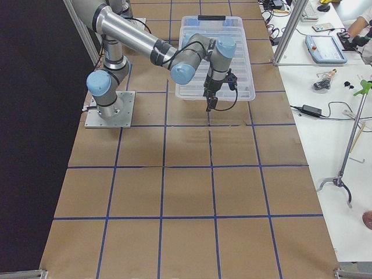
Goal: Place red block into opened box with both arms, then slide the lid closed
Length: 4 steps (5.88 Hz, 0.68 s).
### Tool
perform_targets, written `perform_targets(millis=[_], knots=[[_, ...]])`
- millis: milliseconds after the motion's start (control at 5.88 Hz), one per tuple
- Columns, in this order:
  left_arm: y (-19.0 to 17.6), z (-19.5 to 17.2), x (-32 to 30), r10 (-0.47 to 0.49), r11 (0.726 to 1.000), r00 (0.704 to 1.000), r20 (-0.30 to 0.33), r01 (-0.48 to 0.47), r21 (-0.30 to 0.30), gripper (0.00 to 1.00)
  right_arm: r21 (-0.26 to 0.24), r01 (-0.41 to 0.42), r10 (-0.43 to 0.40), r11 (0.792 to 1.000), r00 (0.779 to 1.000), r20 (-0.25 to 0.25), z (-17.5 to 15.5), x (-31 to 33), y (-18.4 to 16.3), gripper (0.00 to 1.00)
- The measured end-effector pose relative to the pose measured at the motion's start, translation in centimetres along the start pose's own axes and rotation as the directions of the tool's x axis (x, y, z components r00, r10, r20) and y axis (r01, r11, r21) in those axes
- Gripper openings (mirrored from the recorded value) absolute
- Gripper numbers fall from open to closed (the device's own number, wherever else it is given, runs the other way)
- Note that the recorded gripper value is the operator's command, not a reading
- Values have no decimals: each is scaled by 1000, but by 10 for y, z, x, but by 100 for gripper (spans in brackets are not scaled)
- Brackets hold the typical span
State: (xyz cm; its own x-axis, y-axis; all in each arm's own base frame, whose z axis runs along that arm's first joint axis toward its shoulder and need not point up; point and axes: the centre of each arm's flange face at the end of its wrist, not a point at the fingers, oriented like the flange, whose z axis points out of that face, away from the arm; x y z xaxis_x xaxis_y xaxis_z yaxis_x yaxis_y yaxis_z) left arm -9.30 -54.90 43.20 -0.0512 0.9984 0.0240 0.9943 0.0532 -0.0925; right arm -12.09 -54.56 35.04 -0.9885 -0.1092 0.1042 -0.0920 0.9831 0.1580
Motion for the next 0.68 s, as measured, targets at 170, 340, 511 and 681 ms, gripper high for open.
perform_targets(millis=[170,340,511,681], knots=[[22,6,-5,12,1000,1000,-11,-12,2,98,-4,1,-1,1000,1000,-11,1,18,5,100],[47,19,-11,27,1000,999,-26,-27,8,98,-5,4,-4,1000,999,-34,1,36,11,100],[64,41,-20,66,998,997,-30,-65,5,98,-6,4,-4,1000,999,-53,0,50,16,100],[75,70,-33,97,995,995,-27,-97,-7,98,-9,-3,2,1000,998,-61,0,61,20,100]])
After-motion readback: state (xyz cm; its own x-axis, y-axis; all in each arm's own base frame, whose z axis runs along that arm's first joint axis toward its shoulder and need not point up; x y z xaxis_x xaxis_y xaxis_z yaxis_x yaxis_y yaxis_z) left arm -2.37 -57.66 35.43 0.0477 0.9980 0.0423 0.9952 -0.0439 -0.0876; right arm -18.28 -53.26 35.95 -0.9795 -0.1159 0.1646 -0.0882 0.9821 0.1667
